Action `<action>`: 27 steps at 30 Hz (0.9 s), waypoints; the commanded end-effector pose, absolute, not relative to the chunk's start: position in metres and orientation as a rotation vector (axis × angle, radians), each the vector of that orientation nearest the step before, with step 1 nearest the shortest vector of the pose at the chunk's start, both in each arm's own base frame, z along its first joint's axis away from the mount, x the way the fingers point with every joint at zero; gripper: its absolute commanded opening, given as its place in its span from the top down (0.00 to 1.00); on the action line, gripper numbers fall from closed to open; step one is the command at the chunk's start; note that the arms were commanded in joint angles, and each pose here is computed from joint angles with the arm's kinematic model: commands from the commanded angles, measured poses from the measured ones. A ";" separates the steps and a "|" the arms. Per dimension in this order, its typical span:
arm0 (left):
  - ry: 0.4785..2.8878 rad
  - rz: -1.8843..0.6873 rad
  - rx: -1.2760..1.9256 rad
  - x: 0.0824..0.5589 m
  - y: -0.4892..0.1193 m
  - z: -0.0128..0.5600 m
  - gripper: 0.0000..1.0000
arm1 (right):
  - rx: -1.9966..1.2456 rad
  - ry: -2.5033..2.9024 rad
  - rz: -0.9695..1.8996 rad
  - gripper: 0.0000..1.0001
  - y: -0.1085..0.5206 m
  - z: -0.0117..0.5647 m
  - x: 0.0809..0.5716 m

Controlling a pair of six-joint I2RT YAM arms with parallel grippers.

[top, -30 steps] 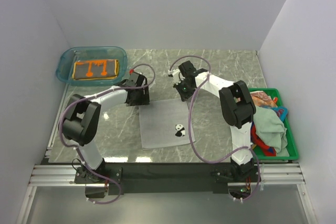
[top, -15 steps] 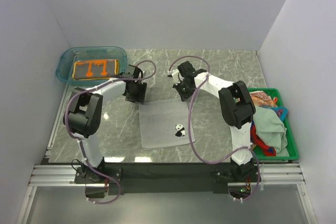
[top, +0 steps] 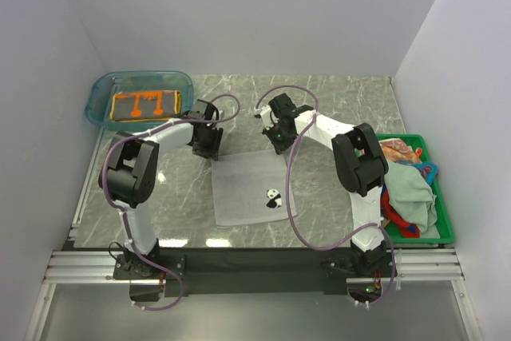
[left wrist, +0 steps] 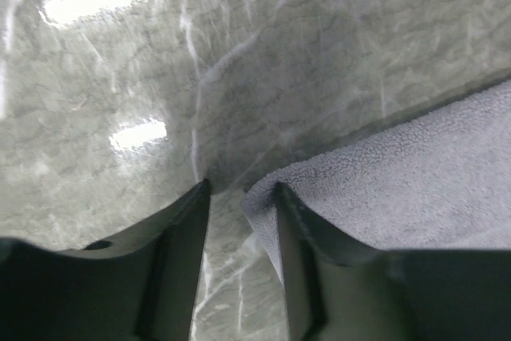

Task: Fold and stack the towels
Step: Fold the towel

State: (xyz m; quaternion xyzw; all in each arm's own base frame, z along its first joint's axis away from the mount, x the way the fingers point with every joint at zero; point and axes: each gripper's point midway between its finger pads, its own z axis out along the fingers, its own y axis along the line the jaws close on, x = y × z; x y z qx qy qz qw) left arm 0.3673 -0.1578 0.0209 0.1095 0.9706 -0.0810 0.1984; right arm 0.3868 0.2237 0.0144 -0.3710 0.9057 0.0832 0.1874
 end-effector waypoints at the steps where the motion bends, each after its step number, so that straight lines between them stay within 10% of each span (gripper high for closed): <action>1: 2.793 -0.148 0.335 0.356 -0.151 -0.003 0.57 | -1.104 2.669 0.158 1.00 0.206 -0.027 0.365; 15: 2.919 -0.038 0.402 0.321 -0.155 -0.037 0.60 | -1.097 2.669 0.143 1.00 0.205 -0.027 0.366; 21: 2.964 -0.022 0.405 0.313 -0.153 -0.046 0.98 | -1.093 2.667 0.140 1.00 0.205 -0.027 0.367; 27: 2.945 0.005 0.404 0.318 -0.151 -0.043 0.99 | -1.089 2.663 0.136 1.00 0.205 -0.027 0.368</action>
